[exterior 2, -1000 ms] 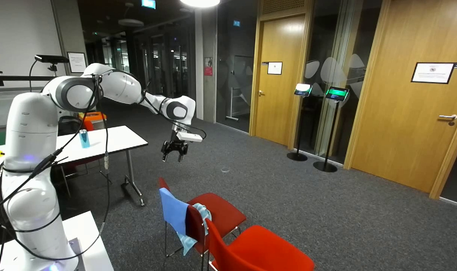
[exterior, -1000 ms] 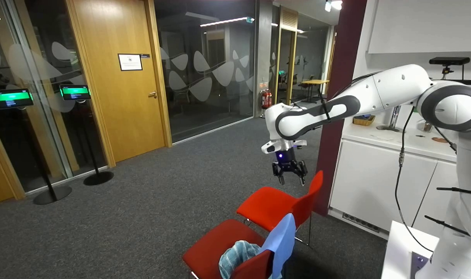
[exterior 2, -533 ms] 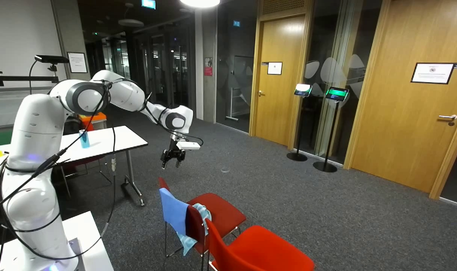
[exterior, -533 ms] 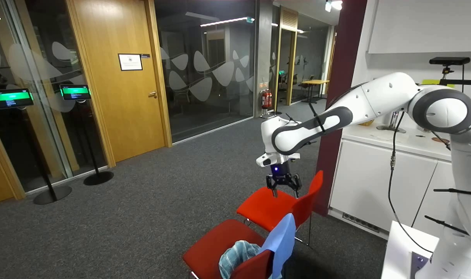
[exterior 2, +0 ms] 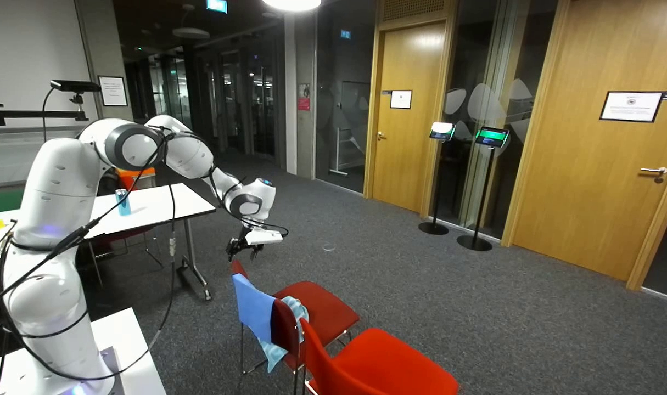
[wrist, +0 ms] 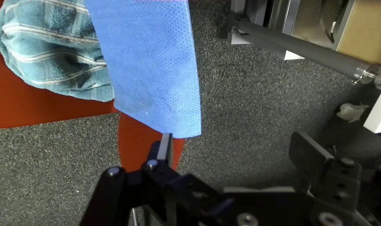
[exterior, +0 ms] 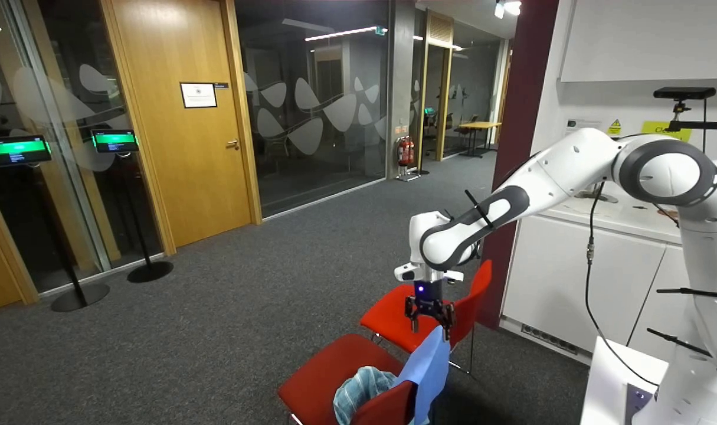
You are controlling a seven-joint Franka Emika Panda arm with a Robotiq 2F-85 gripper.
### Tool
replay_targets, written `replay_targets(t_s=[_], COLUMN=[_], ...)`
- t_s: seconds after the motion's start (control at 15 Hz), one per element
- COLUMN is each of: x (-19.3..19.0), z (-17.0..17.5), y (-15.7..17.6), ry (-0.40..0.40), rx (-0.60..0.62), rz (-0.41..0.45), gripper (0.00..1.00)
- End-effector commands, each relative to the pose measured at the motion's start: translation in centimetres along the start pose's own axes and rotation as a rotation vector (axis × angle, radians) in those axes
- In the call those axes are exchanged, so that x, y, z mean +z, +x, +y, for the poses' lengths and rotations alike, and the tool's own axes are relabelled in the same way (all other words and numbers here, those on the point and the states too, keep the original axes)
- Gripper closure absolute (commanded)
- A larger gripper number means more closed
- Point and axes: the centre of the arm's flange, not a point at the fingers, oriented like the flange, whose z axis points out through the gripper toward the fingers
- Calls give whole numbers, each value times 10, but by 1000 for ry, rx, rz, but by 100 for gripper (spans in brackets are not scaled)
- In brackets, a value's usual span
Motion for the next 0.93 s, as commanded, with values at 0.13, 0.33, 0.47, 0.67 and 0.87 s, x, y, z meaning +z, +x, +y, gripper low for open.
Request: replay_targets(t_s=[0.13,0.33,0.47,0.67,0.87], x=[52,67,68,64,60], z=[-32,-39,-34,-27,-21], y=[-10,-11,-14,-19,-25], ry=[-21,-32,-76,-131,-133], rx=[58,148,268,396,462], rz=[51,3,-30,-92,-158], gripper=[0,0,0,0,0])
